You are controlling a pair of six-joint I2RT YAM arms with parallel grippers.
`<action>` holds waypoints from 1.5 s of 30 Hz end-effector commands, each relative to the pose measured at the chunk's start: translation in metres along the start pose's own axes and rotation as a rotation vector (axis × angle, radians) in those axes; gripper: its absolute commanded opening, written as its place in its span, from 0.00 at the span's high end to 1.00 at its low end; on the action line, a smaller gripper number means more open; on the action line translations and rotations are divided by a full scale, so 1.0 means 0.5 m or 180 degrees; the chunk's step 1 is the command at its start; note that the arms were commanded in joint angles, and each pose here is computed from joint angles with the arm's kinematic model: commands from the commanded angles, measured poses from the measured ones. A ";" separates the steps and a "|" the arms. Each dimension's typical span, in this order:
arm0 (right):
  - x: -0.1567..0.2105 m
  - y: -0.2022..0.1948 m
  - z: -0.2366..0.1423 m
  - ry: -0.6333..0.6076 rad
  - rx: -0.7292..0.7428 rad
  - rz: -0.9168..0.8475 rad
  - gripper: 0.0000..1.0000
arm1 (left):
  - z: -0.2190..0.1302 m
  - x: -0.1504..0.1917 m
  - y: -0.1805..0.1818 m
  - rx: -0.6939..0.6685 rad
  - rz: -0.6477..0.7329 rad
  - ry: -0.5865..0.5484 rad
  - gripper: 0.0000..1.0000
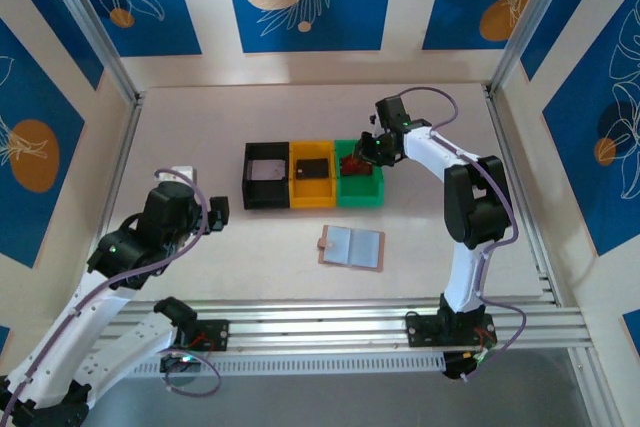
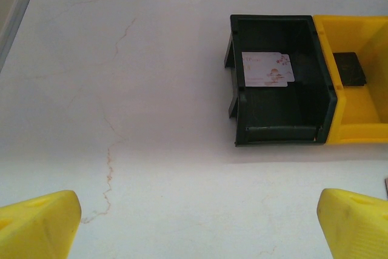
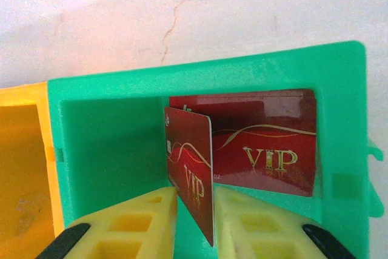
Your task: Take the credit cards out of the card holder
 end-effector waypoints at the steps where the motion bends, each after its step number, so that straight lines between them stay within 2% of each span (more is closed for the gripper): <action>1: -0.007 -0.004 -0.003 0.0022 0.0107 -0.0018 0.75 | -0.001 -0.001 0.008 -0.0085 0.0061 0.0007 0.00; 12: -0.028 0.011 -0.042 -0.0054 0.0188 -0.0008 0.74 | 0.000 -0.001 0.007 -0.0075 0.0061 0.0011 0.00; 18: -0.046 0.057 -0.131 -0.0325 0.0045 -0.0088 0.67 | 0.002 0.000 0.006 -0.0066 0.0067 0.0023 0.00; 20: -0.045 0.084 -0.171 -0.0469 -0.0010 -0.0217 0.60 | 0.004 0.000 0.004 -0.0057 0.0071 0.0034 0.00; 25: -0.023 0.131 -0.261 -0.0843 0.0015 -0.0566 0.30 | 0.008 0.000 -0.001 -0.0008 0.0062 0.0047 0.00; 26: -0.016 0.136 -0.279 -0.0919 -0.0009 -0.0605 0.11 | 0.008 0.001 -0.002 -0.0004 0.0058 0.0049 0.00; 27: -0.010 0.142 -0.297 -0.0993 -0.0046 -0.0642 0.01 | 0.008 0.001 -0.001 -0.0012 0.0051 0.0048 0.00; 36: 0.087 0.159 -0.424 -0.1786 -0.0358 -0.1245 0.01 | 0.012 0.003 0.004 -0.0087 -0.0074 0.0030 0.00; 45: 0.145 0.018 -0.437 -0.1973 -0.0241 -0.0729 0.01 | 0.029 0.020 -0.001 -0.0003 -0.0245 -0.0211 0.00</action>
Point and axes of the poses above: each hand's point on the last joint's axis, 136 mm out from that joint toward the fingers, its own z axis out along the fingers, its own y axis along the line the jaws close on, x = y × z, the point moved 5 cm from there along -z, back along the fingers, and after that the axes turned 9 degrees about z, right-handed, at the moved point
